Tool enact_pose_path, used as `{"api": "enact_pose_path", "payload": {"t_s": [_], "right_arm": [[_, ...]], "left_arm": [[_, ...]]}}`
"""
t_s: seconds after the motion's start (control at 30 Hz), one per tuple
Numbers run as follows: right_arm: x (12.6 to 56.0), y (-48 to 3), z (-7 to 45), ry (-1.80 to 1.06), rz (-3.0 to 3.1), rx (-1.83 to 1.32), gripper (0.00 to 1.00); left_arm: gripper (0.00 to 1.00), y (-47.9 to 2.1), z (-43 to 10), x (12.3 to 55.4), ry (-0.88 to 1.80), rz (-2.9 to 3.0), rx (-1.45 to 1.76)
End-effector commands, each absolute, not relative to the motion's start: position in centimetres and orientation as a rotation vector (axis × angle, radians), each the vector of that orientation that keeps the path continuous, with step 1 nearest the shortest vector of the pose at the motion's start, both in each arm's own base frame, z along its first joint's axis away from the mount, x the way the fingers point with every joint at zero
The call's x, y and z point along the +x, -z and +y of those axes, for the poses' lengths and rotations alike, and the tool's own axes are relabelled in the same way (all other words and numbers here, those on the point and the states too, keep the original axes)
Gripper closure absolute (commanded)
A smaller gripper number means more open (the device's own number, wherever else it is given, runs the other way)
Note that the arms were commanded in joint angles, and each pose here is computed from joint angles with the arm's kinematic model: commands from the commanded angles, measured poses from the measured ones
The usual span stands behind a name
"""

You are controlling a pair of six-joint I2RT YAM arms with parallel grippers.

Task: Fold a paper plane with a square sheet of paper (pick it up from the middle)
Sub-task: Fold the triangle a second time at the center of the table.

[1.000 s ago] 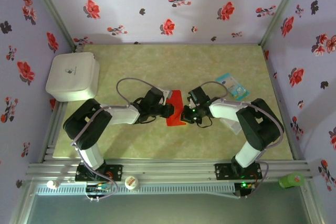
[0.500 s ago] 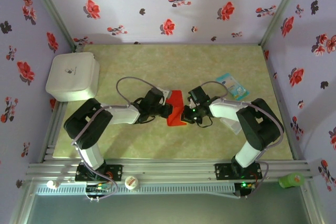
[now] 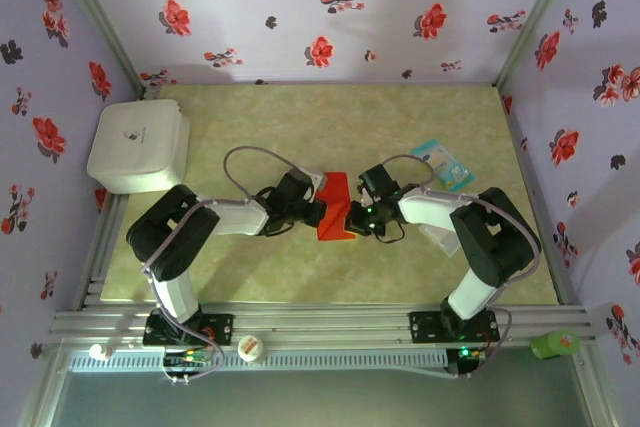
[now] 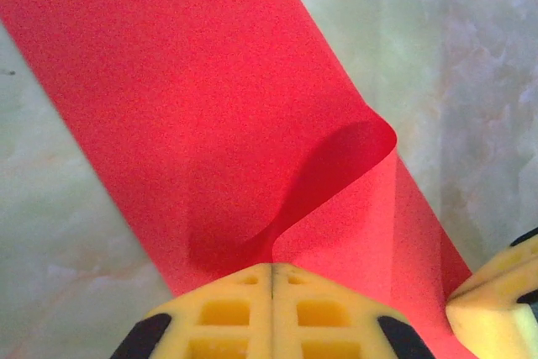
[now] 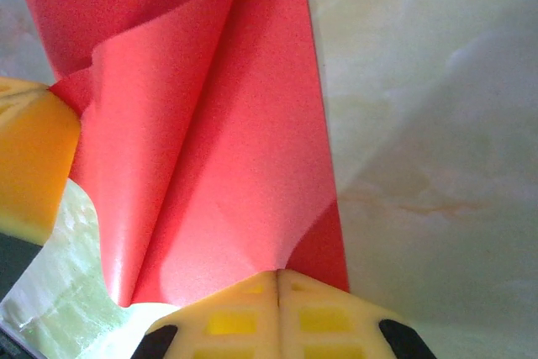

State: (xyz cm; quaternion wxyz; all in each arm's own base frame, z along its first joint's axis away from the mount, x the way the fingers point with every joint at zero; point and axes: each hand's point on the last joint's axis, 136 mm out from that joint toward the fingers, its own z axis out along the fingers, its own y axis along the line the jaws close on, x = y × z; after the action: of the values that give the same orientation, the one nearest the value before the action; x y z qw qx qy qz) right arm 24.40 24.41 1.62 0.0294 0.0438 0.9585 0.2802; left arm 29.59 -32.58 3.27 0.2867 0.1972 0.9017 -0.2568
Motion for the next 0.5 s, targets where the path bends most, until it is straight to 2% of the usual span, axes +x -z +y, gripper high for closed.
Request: {"api": "enact_pose_path", "payload": {"t_s": [0.0, 0.47], "right_arm": [[23.53, -0.45, 22.83, -0.753, 3.02, 0.169, 1.0], [23.34, -0.35, 22.8, -0.753, 3.029, 0.162, 1.0]], "left_arm": [[1.0, -3.57, -32.41, 30.8, 0.646, 2.387, 0.528], [1.0, -3.27, -32.54, 31.08, 0.646, 2.388, 0.556]]}}
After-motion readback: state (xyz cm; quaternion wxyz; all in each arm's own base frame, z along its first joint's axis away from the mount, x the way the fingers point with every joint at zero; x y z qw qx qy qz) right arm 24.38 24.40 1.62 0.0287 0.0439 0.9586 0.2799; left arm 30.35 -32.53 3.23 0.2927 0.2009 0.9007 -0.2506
